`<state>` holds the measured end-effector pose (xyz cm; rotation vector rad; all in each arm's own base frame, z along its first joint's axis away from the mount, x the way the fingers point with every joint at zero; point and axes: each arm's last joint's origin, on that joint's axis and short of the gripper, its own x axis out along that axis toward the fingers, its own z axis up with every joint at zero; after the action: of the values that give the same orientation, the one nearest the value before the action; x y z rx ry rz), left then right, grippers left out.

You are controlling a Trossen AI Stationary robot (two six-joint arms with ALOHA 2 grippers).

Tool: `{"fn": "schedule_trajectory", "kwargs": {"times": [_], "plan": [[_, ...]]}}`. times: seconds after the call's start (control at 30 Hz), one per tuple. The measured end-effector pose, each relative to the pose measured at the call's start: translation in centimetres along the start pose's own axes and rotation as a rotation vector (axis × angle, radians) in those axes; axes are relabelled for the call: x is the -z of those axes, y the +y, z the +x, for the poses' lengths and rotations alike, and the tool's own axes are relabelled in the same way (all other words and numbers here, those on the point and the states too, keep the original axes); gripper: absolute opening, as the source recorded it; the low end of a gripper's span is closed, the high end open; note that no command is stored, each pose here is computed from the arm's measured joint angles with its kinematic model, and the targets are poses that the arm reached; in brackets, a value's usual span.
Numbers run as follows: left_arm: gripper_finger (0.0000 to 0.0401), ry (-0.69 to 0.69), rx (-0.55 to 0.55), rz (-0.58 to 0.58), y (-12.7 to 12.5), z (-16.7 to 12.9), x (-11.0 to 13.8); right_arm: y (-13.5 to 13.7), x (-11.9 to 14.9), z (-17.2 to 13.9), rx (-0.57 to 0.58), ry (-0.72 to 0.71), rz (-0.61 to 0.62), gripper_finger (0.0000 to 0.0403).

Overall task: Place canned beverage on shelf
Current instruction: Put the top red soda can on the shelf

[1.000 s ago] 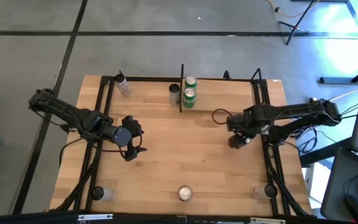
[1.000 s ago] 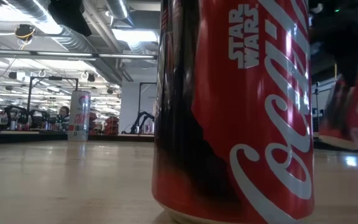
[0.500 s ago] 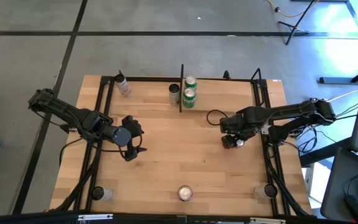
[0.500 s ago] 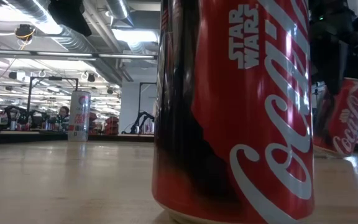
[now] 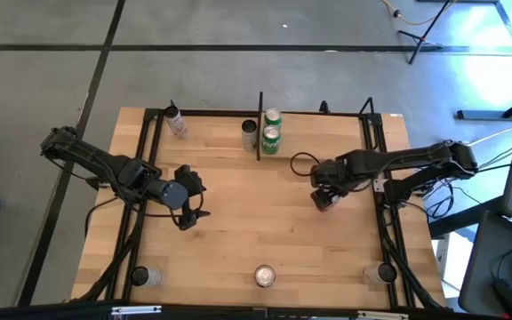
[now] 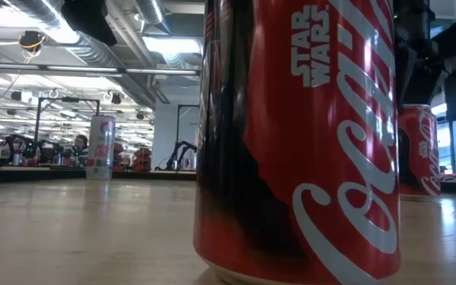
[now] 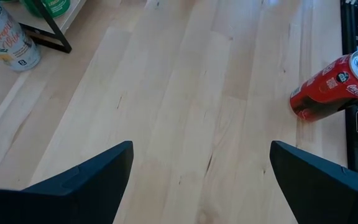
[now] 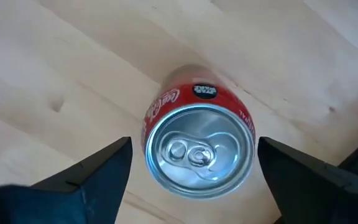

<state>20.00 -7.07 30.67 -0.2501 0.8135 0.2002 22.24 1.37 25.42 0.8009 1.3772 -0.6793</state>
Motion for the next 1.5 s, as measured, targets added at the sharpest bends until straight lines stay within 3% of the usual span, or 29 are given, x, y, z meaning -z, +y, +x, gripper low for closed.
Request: {"fn": "schedule_trajectory", "kwargs": {"times": [0.13, 0.43, 0.67, 0.8, 1.3, 1.5], "plan": [[0.0365, 0.000, 0.000, 0.000, 0.0, 0.0, 0.0, -0.6, 0.5, -1.1, -0.044, -0.020, -0.096, 0.0328], [0.0365, 0.001, 0.000, 0.007, 0.0, 0.0, 0.0, -1.1, 2.3, -2.8, -0.058, -0.125, -0.654, 0.0328], [0.0365, 0.001, 0.000, 0.007, 0.0, 0.0, 0.0, -0.9, 2.2, -1.7, -0.012, -0.126, -0.890, 0.0328], [0.0365, -0.001, 0.001, 0.006, 0.0, 0.0, 0.0, -0.7, 2.0, -0.9, -0.009, -0.126, -0.961, 0.0328], [0.0365, -0.008, 0.005, 0.004, -0.1, 0.0, -0.1, 0.3, 1.4, 2.3, 0.060, -0.057, -1.036, 0.0328], [0.0365, -0.007, 0.005, 0.003, 0.0, 0.0, -0.1, 0.4, 1.3, 2.5, 0.063, -0.052, -0.965, 0.0277]]}}
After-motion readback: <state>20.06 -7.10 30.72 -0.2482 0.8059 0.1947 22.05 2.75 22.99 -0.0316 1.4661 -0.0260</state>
